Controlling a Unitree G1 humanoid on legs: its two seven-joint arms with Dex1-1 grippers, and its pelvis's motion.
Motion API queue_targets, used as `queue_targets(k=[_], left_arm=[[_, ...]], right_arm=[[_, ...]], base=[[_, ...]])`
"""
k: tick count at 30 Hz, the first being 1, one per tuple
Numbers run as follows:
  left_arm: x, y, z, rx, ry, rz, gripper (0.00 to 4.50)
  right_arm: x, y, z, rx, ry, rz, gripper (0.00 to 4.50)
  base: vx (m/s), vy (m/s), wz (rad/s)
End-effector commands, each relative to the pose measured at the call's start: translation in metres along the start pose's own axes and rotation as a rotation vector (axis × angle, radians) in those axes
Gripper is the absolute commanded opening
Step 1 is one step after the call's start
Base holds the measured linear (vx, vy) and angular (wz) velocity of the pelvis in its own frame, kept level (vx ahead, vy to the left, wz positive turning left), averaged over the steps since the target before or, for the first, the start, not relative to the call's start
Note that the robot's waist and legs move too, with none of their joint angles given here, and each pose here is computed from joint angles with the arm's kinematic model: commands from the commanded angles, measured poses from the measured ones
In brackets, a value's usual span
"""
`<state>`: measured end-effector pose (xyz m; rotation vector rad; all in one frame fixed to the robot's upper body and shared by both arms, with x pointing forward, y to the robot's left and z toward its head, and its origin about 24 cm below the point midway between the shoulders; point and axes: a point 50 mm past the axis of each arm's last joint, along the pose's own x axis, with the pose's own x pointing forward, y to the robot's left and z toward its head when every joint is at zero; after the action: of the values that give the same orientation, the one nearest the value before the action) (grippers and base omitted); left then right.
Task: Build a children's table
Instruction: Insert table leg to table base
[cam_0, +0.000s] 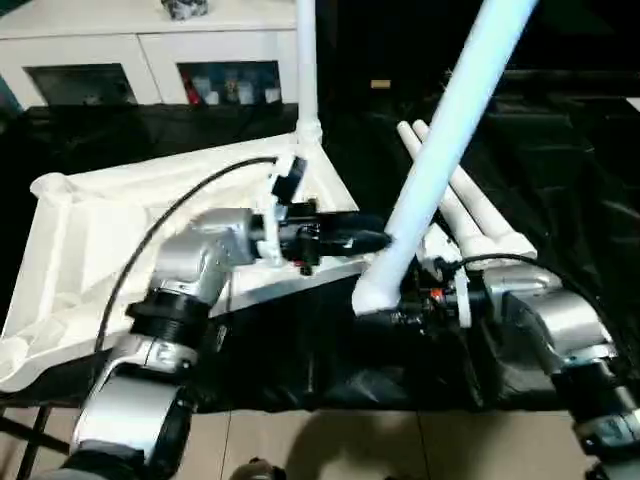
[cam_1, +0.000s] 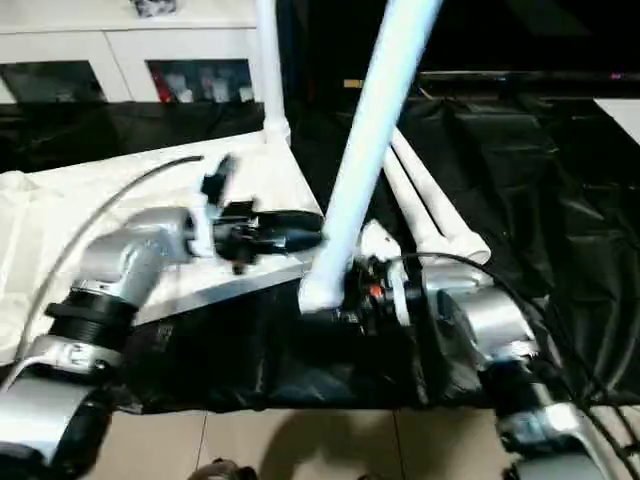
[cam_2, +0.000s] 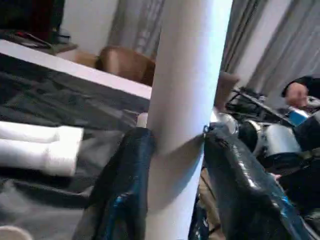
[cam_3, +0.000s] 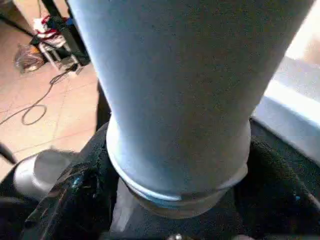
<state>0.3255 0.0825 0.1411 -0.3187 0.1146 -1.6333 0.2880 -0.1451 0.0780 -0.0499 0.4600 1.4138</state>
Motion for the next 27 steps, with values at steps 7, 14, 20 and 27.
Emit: queue_targets(k=[7,14,20,27], left_arm=[[0.029,-0.015,0.013,-0.008,-0.076,-0.125,2.75],[0.036,-0.019,0.009,0.003,-0.088,-0.082,2.75],[0.032,-0.008,0.018,-0.043,-0.184,0.107,2.21],[0.025,-0.007,0.014,-0.068,-0.239,0.208,1.96]], right_arm=[[0.002,0.009,0.001,0.018,0.034,0.045,2.77],[0.0,0.011,0.0,0.026,0.056,0.042,2.77],[-0.001,0.01,0.006,0.002,0.045,0.029,2.76],[0.0,0.008,0.009,0.004,0.024,0.008,2.75]], base=[[0.0,0.0,0.0],[0.0,0.0,0.0],[0.0,0.0,0.0],[0.0,0.0,0.0]])
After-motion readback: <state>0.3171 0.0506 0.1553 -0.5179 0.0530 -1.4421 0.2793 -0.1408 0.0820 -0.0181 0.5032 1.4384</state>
